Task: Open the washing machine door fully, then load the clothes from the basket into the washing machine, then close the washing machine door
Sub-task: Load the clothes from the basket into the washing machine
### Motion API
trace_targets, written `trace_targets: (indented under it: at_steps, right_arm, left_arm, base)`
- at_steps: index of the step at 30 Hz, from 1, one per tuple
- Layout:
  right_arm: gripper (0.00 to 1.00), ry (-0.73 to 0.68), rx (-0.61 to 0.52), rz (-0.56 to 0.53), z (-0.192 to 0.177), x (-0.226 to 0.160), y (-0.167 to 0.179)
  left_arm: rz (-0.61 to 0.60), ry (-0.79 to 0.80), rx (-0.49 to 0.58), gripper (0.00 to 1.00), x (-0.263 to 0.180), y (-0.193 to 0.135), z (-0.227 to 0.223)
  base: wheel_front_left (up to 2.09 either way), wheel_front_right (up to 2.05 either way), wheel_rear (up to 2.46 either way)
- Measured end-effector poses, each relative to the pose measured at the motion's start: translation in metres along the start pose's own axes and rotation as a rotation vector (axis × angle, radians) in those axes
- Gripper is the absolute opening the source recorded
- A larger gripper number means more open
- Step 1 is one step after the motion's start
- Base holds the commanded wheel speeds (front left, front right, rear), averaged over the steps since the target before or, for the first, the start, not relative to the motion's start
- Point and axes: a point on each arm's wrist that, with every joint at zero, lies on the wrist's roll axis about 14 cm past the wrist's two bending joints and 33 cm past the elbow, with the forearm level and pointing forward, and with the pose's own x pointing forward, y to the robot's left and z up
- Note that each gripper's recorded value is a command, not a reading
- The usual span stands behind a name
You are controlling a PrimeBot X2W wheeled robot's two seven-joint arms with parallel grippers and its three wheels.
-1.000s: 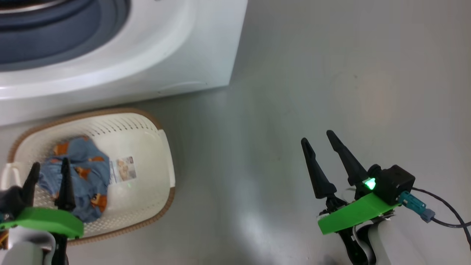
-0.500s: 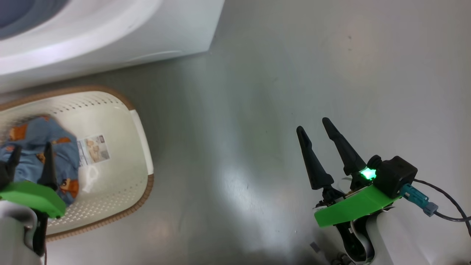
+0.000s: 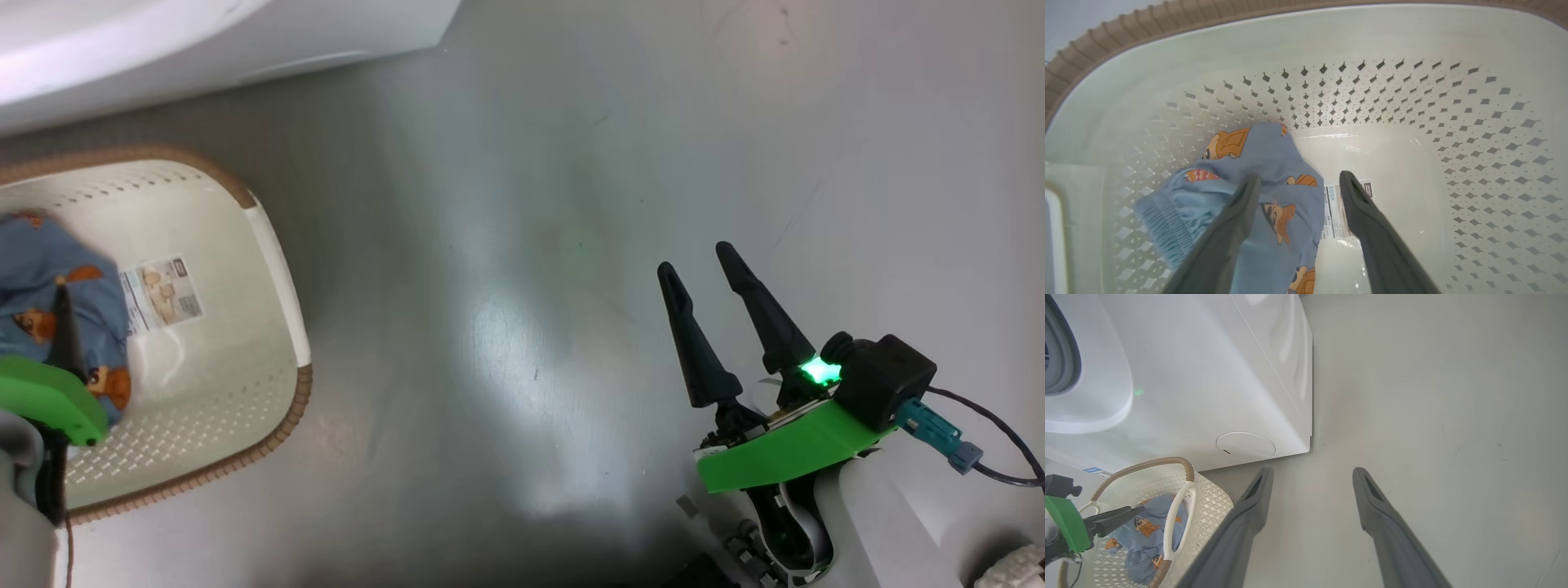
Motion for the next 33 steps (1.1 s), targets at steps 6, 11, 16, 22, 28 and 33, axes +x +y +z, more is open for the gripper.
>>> trace_targets:
  at_steps: [6,11,16,22,28,33]
  right_arm:
    - [1.00,0.012,0.001,-0.003,-0.006,0.004,-0.003]
    - [1.00,0.017,0.004,0.001,-0.011,0.009,-0.003]
    - [1.00,0.034,0.014,0.002,-0.019,0.011,-0.004]
    - [1.00,0.033,0.015,0.010,-0.021,0.017,-0.003]
    - [1.00,0.045,0.020,-0.004,-0.026,0.017,-0.008]
    - [1.00,0.048,0.036,-0.022,-0.029,0.016,-0.014]
  left_arm:
    - [0.062,0.080,0.001,1.00,0.005,0.017,-0.019]
    - [0.088,0.110,0.003,1.00,0.016,0.024,-0.017]
    - [0.087,0.169,0.022,1.00,0.024,0.026,-0.024]
    - [0.068,0.248,0.100,1.00,0.032,0.027,-0.036]
    - [0.024,0.295,0.231,1.00,0.043,0.022,-0.041]
    - [0.006,0.330,0.318,1.00,0.052,0.021,-0.047]
  base:
    - [0.00,0.00,0.00]
    - [0.00,0.00,0.00]
    - [0.00,0.00,0.00]
    - [0.00,0.00,0.00]
    - [0.00,0.00,0.00]
    - [0.00,0.00,0.00]
